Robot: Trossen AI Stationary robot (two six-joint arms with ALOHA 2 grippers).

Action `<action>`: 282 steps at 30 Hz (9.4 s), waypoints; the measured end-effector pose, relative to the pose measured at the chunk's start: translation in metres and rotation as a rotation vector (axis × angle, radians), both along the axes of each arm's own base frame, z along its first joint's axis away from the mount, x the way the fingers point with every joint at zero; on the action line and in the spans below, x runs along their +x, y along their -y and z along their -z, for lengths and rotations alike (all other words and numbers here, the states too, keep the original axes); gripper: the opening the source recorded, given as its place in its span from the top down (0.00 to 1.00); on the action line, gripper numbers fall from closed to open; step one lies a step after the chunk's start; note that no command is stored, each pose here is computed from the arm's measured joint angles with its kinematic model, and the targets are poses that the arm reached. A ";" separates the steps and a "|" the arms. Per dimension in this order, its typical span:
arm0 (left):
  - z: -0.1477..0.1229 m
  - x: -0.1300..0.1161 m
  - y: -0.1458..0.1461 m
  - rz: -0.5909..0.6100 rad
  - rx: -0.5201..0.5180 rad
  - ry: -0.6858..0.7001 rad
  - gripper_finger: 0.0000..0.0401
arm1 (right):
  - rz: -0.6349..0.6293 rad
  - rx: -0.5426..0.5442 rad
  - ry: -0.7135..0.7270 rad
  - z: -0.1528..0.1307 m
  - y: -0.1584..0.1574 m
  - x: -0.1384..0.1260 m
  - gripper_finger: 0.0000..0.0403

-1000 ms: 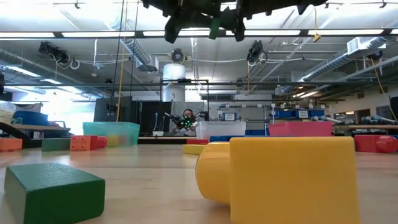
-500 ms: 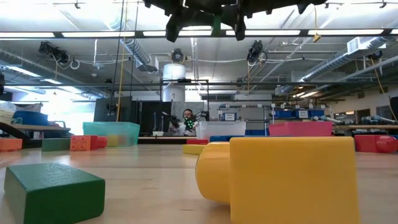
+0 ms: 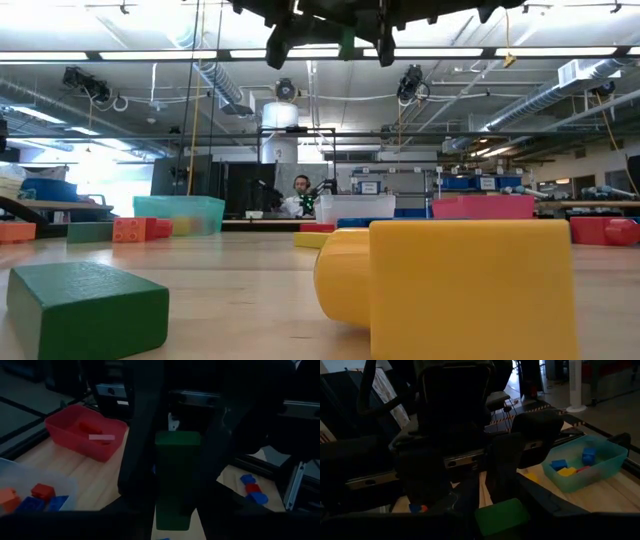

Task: Sort blocks by size
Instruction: Put the green block into the red bin, then put the red 1 stud game piece into the blue bin

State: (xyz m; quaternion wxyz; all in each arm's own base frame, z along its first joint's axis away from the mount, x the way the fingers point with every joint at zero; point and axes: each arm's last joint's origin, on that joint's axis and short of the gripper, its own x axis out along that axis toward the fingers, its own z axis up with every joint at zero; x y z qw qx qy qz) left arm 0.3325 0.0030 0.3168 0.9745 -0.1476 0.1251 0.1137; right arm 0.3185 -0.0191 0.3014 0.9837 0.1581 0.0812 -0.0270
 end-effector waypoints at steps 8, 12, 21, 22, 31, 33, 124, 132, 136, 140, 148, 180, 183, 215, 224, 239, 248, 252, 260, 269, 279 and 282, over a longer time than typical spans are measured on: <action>0.001 0.000 0.000 0.011 -0.002 -0.013 0.59 | -0.007 0.004 -0.010 0.002 0.000 0.000 0.70; 0.002 0.000 0.000 0.014 0.008 -0.017 0.52 | -0.003 0.004 -0.011 0.002 0.002 0.000 0.70; 0.000 -0.001 -0.002 -0.019 0.066 -0.017 0.49 | 0.068 0.014 -0.047 -0.010 0.026 -0.021 0.70; 0.000 -0.001 -0.002 -0.023 0.072 -0.020 0.49 | 0.092 0.014 -0.059 -0.011 0.030 -0.026 0.70; 0.001 -0.002 -0.003 -0.046 0.082 -0.027 0.49 | 0.426 0.039 -0.265 -0.010 0.083 -0.072 0.70; 0.001 -0.002 -0.003 -0.052 0.084 -0.027 0.49 | 0.516 0.062 -0.332 -0.004 0.098 -0.083 0.70; 0.003 -0.007 -0.001 0.015 0.143 -0.090 0.49 | 0.460 0.548 -0.525 0.043 0.015 -0.165 0.98; -0.026 -0.040 -0.004 -0.071 0.173 -0.074 0.49 | 0.394 0.455 -0.647 0.022 -0.015 -0.143 0.97; -0.038 -0.059 -0.006 -0.116 0.231 -0.087 0.49 | 0.429 0.428 -0.834 0.023 -0.026 -0.137 0.97; -0.046 -0.072 -0.005 -0.113 0.237 -0.084 0.49 | 0.486 0.409 -0.997 0.029 -0.032 -0.133 0.96; -0.045 -0.077 -0.006 -0.095 0.311 -0.137 0.49 | 0.593 0.323 -1.183 0.047 -0.032 -0.130 0.88; -0.041 -0.078 -0.007 -0.160 0.255 -0.154 0.49 | 0.820 0.592 -1.244 0.161 -0.024 -0.165 0.44; -0.041 -0.078 -0.007 -0.162 0.247 -0.152 0.49 | 0.852 0.558 -1.217 0.164 -0.021 -0.162 0.44; -0.029 -0.059 -0.006 -0.167 0.122 -0.129 0.49 | 0.449 0.464 -0.773 0.040 -0.023 -0.108 0.64; -0.010 -0.025 -0.003 -0.040 0.163 -0.117 0.49 | 0.246 0.267 -0.416 -0.021 -0.011 -0.080 0.64; -0.016 -0.011 0.002 0.225 0.674 -0.050 0.49 | -0.039 0.121 -0.306 -0.029 -0.008 -0.064 0.64; -0.015 -0.011 0.002 0.231 0.670 -0.054 0.49 | -0.040 -0.081 -0.389 -0.015 -0.003 -0.044 0.64; -0.015 -0.011 0.002 0.242 0.665 -0.057 0.49 | -0.025 -0.227 -0.537 -0.028 0.000 -0.037 0.64; -0.014 -0.011 0.002 0.245 0.662 -0.067 0.49 | -0.083 -0.434 -0.667 -0.057 0.004 -0.008 0.64; -0.013 -0.011 0.001 0.228 0.646 -0.077 0.49 | -0.115 -0.506 -0.647 -0.070 0.005 0.016 0.64; -0.010 -0.013 0.000 0.225 0.645 -0.126 0.49 | -0.143 -0.538 -0.632 -0.074 -0.003 0.019 0.64; -0.009 -0.013 0.001 0.229 0.651 -0.133 0.50 | -0.156 -0.536 -0.628 -0.074 -0.005 0.019 0.63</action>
